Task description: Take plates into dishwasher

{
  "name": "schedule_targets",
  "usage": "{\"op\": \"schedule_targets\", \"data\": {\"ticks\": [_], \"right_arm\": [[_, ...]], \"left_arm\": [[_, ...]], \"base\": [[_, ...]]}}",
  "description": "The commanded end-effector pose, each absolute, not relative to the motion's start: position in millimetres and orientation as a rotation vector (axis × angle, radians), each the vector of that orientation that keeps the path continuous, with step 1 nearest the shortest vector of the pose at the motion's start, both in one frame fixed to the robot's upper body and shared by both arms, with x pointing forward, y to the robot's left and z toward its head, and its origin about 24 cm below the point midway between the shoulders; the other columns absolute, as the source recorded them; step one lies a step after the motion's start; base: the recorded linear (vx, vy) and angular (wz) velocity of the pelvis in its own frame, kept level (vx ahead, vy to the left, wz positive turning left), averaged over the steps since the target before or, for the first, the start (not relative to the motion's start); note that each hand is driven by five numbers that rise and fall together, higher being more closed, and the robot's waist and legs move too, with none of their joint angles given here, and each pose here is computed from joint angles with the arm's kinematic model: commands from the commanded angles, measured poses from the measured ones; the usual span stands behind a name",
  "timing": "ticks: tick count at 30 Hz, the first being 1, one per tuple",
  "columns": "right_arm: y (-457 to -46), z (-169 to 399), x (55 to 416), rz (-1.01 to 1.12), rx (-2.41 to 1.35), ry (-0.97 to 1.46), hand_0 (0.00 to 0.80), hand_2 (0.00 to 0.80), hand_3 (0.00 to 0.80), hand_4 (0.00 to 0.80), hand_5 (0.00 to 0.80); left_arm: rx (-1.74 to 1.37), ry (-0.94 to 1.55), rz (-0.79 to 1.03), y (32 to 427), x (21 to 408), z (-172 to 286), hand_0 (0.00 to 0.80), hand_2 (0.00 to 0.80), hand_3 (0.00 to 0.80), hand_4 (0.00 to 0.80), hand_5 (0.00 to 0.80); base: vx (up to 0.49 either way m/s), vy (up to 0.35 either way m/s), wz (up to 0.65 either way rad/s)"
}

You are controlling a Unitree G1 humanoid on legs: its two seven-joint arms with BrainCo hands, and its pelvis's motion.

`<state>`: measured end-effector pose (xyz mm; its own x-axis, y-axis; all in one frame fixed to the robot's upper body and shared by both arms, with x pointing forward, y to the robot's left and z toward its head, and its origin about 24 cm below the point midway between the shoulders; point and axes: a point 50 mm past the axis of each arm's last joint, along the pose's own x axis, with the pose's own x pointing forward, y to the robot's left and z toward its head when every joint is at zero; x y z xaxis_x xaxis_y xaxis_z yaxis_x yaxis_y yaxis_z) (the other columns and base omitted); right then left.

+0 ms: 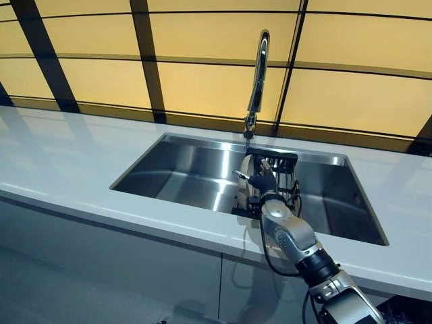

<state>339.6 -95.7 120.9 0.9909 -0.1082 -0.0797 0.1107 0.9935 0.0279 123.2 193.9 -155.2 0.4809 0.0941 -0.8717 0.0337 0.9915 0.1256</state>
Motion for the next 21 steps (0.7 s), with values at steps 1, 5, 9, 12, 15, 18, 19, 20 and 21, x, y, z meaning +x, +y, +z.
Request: {"op": "schedule_targets", "data": {"ticks": [1, 5, 9, 12, 15, 18, 19, 20, 21], "right_arm": [[-85, 152, 352, -0.125, 0.082, -0.012, 0.0, 0.0, 0.0, 0.0, 0.0], [-83, 148, 355, -0.143, 0.076, 0.016, 0.0, 0.0, 0.0, 0.0, 0.0], [-82, 148, 356, -0.154, 0.081, 0.026, 0.0, 0.0, 0.0, 0.0, 0.0], [-79, 147, 357, -0.153, 0.08, 0.03, 0.0, 0.0, 0.0, 0.0, 0.0], [-77, 145, 356, -0.164, 0.081, 0.045, 0.0, 0.0, 0.0, 0.0, 0.0], [-75, 142, 356, -0.172, 0.078, 0.062, 0.0, 0.0, 0.0, 0.0, 0.0], [-74, 141, 356, -0.173, 0.077, 0.07, 0.0, 0.0, 0.0, 0.0, 0.0], [-74, 141, 356, -0.174, 0.076, 0.073, 0.0, 0.0, 0.0, 0.0, 0.0], [-74, 138, 356, -0.18, 0.072, 0.08, 0.0, 0.0, 0.0, 0.0, 0.0]], "left_arm": [[0.166, 1.054, 0.02, 191, 137, -153, 0.0, 0.0, 0.0, 0.0, 0.0], [0.167, 1.061, 0.02, 191, 135, -154, 0.0, 0.0, 0.0, 0.0, 0.0], [0.171, 1.062, 0.015, 191, 135, -154, 0.0, 0.0, 0.0, 0.0, 0.0], [0.17, 1.059, 0.01, 191, 135, -154, 0.0, 0.0, 0.0, 0.0, 0.0], [0.168, 1.056, 0.006, 189, 136, -154, 0.0, 0.0, 0.0, 0.0, 0.0], [0.164, 1.051, 0.004, 188, 136, -154, 0.0, 0.0, 0.0, 0.0, 0.0], [0.163, 1.049, 0.004, 187, 136, -154, 0.0, 0.0, 0.0, 0.0, 0.0], [0.163, 1.048, 0.003, 187, 136, -153, 0.0, 0.0, 0.0, 0.0, 0.0], [0.163, 1.049, 0.003, 186, 137, -154, 0.0, 0.0, 0.0, 0.0, 0.0]], "base": [[0.0, 0.0, 0.0], [0.0, 0.0, 0.0], [0.006, -0.001, 0.04], [0.003, 0.0, 0.01], [0.0, 0.0, 0.0], [0.0, 0.0, 0.0], [0.0, 0.0, 0.0], [0.0, 0.0, 0.0], [0.0, 0.0, 0.0]]}}
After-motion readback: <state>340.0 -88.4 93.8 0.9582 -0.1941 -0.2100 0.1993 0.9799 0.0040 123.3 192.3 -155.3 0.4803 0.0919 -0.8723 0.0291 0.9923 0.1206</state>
